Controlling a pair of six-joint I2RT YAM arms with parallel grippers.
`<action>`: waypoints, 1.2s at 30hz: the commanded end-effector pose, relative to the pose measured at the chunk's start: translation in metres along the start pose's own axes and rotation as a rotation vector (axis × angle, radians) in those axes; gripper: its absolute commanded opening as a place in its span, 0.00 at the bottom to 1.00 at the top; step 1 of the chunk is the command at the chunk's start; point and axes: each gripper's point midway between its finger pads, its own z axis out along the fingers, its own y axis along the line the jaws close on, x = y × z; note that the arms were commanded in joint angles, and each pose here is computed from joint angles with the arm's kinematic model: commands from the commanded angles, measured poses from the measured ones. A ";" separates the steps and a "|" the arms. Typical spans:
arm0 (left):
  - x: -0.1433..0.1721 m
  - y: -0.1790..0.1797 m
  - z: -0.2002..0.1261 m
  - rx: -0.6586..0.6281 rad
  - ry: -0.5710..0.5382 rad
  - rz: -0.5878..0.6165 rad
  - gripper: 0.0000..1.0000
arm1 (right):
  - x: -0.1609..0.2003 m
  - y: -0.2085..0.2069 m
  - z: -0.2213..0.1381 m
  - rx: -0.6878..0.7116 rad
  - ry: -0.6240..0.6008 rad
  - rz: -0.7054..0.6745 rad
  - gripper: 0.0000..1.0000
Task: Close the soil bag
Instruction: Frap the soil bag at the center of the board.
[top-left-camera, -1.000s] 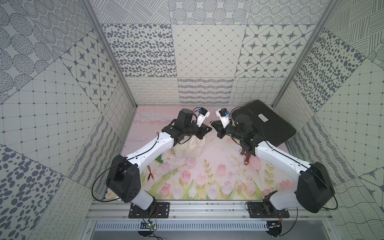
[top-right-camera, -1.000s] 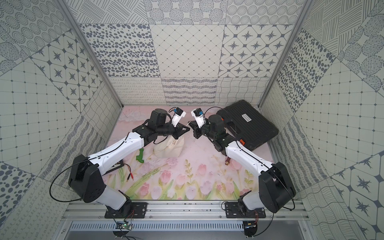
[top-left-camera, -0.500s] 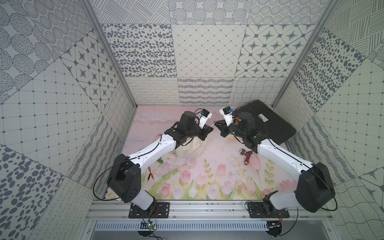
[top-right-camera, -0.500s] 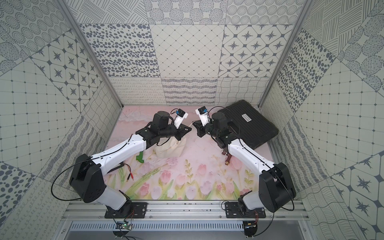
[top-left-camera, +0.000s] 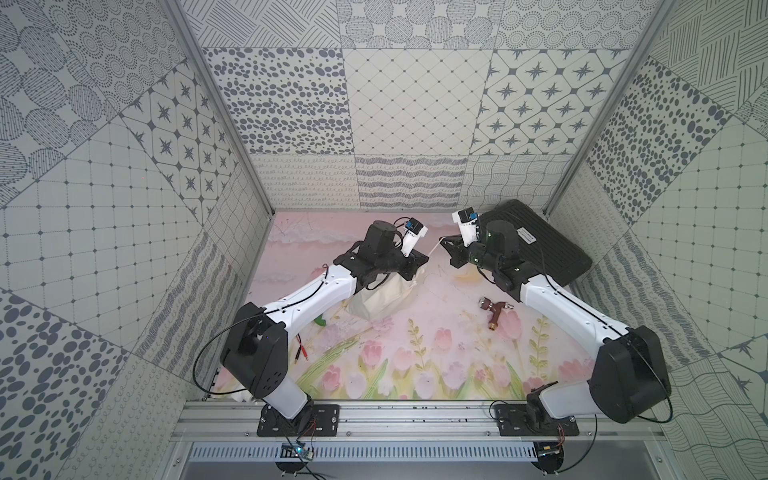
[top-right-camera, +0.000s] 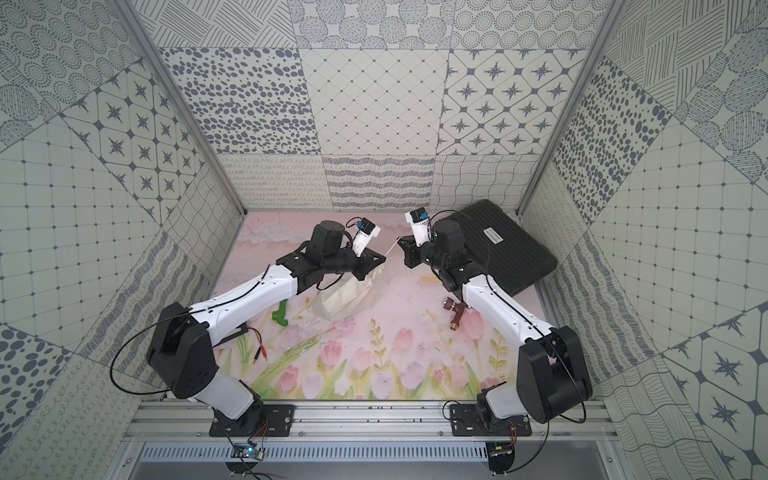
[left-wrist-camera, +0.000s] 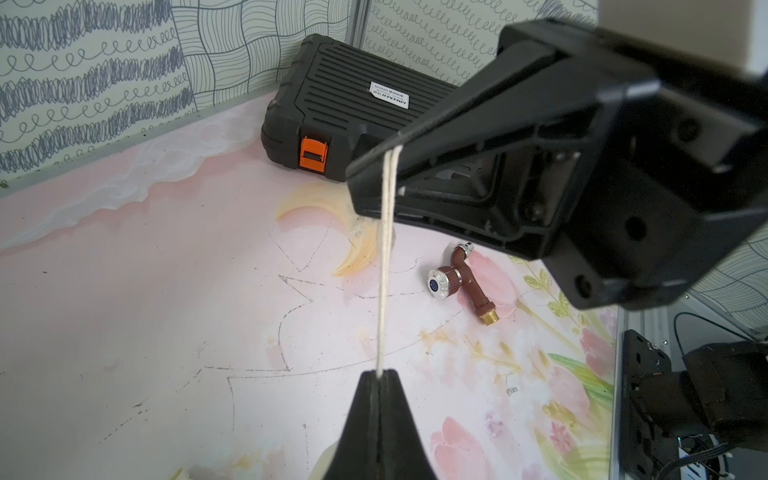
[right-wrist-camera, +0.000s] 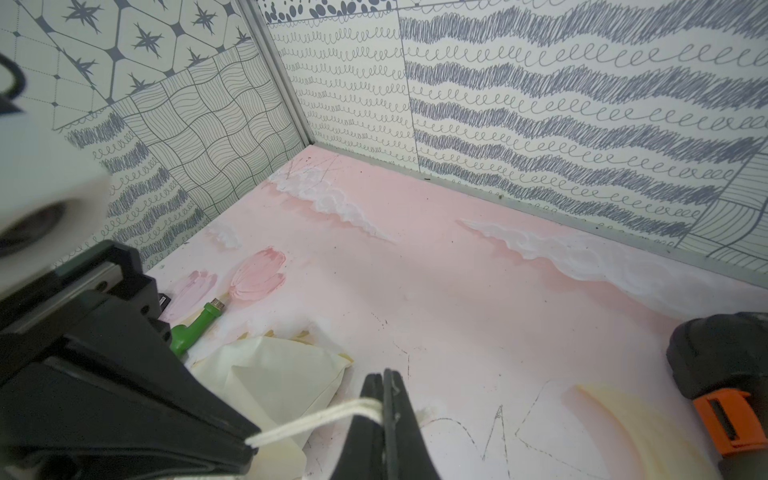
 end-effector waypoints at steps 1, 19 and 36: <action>0.175 -0.022 -0.040 -0.012 0.725 -0.252 0.00 | -0.167 -0.069 -0.075 0.324 -0.552 -0.039 0.00; 0.249 -0.043 -0.053 -0.037 1.025 -0.376 0.09 | -0.225 -0.096 -0.114 0.408 -0.674 -0.025 0.00; 0.190 -0.026 -0.053 -0.177 0.785 -0.276 0.22 | -0.201 -0.084 -0.099 0.278 -0.584 0.003 0.00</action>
